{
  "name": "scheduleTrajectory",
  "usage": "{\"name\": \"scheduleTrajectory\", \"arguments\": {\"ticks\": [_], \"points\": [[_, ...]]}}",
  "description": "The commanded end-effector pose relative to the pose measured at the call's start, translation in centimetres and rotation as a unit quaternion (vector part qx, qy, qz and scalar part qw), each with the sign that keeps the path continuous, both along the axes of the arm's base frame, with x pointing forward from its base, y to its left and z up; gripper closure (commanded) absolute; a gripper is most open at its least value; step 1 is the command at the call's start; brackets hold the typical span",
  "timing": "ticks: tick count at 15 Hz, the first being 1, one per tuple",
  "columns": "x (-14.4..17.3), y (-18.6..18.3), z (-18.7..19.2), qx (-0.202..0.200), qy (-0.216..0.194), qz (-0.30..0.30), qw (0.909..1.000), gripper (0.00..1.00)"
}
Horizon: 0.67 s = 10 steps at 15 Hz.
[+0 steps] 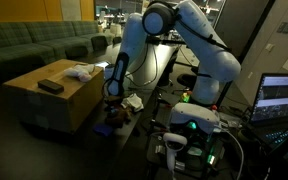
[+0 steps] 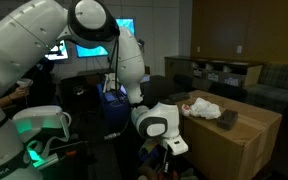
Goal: Pick up all the object from the box and put them on the table, then pick up all the objects from the table and put them on the box
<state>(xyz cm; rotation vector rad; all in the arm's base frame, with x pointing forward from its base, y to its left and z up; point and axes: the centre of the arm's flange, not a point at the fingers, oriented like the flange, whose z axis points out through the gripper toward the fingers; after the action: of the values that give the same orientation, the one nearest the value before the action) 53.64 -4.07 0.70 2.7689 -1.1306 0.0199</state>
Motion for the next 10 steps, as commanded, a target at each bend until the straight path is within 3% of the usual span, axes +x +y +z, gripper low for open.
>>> {"name": "scheduleTrajectory", "arguments": {"ticks": [1, 7, 10], "points": [[-0.8, 0.4, 4.5, 0.009, 0.003, 0.029, 0.9995, 0.87], [-1.8, 1.6, 13.6, 0.016, 0.046, 0.090, 0.9947, 0.86], [-1.5, 2.6, 19.0, -0.007, 0.062, 0.107, 0.9923, 0.86]]}}
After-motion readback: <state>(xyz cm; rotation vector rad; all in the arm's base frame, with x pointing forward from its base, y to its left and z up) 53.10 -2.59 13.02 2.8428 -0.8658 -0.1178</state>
